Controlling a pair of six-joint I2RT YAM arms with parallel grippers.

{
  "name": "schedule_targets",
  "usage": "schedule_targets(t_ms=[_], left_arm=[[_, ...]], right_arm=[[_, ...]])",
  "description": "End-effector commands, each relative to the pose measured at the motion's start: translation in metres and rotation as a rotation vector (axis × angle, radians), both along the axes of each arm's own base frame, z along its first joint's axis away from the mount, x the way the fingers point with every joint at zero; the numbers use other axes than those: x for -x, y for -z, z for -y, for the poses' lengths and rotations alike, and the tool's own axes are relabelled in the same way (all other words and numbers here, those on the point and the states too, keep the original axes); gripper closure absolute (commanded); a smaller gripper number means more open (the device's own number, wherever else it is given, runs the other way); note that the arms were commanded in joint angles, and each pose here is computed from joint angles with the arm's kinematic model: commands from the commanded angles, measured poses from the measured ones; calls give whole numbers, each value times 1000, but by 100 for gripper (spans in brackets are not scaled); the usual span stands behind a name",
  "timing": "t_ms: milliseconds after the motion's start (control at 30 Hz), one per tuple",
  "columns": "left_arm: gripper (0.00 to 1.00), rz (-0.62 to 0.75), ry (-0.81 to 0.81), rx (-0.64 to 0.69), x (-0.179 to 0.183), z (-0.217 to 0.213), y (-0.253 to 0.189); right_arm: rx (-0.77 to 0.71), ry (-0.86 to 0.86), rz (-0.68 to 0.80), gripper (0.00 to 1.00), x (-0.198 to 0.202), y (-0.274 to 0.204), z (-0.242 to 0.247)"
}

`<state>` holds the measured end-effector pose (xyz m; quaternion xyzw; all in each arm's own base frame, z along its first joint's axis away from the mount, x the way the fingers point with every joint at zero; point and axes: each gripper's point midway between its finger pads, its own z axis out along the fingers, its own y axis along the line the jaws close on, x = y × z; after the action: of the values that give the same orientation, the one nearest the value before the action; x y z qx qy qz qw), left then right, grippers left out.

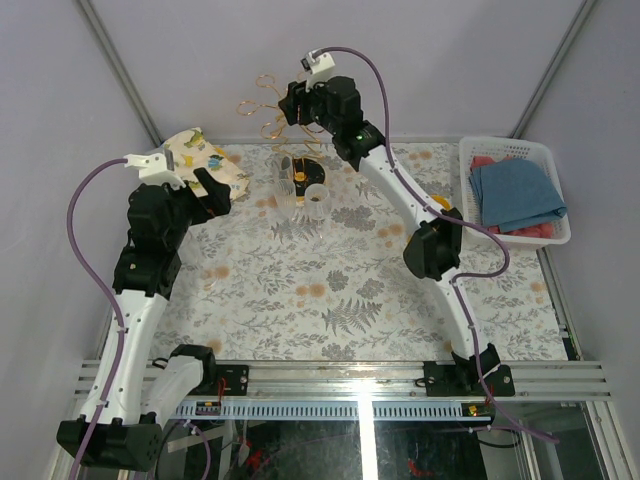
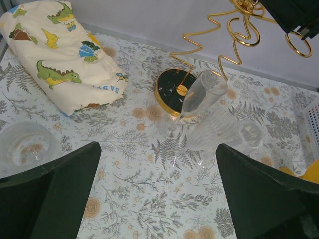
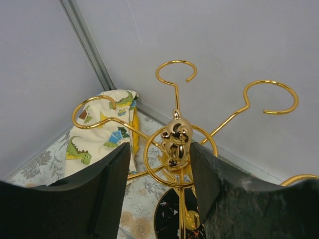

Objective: Place the wine glass upside down on the wine glass rack
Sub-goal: Move the wine rack to the center of the board.

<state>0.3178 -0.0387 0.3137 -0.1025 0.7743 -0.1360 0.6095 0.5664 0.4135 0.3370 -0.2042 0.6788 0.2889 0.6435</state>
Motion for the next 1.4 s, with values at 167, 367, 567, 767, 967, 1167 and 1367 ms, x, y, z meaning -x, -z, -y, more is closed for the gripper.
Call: schedule_targets(t_ms=[167,367,567,767,967,1167,1367], left_arm=[[0,56,7,5,-3,0,-12],[0,55,9,7,-3,0,-11],[0,53,14,8,-4,2,-11],[0,52,14,7,-3,1,-11],[0,51,10,6,-4,1,-10],[0,44,16,8,-5,1,-8],[0,41,14,6,-5,1,-8]], right_arm=[[-74,49,161,54,-5,-47,-3],[-78,58,173,55,-8,-44,-5],[-77,65,180,49,-11,-42,-5],[-73,68,190,62,-12,-41,-5],[-65,76,206,74,-12,-47,-2],[-54,62,237,78,2,-70,4],[-43,67,273,79,15,-98,16]])
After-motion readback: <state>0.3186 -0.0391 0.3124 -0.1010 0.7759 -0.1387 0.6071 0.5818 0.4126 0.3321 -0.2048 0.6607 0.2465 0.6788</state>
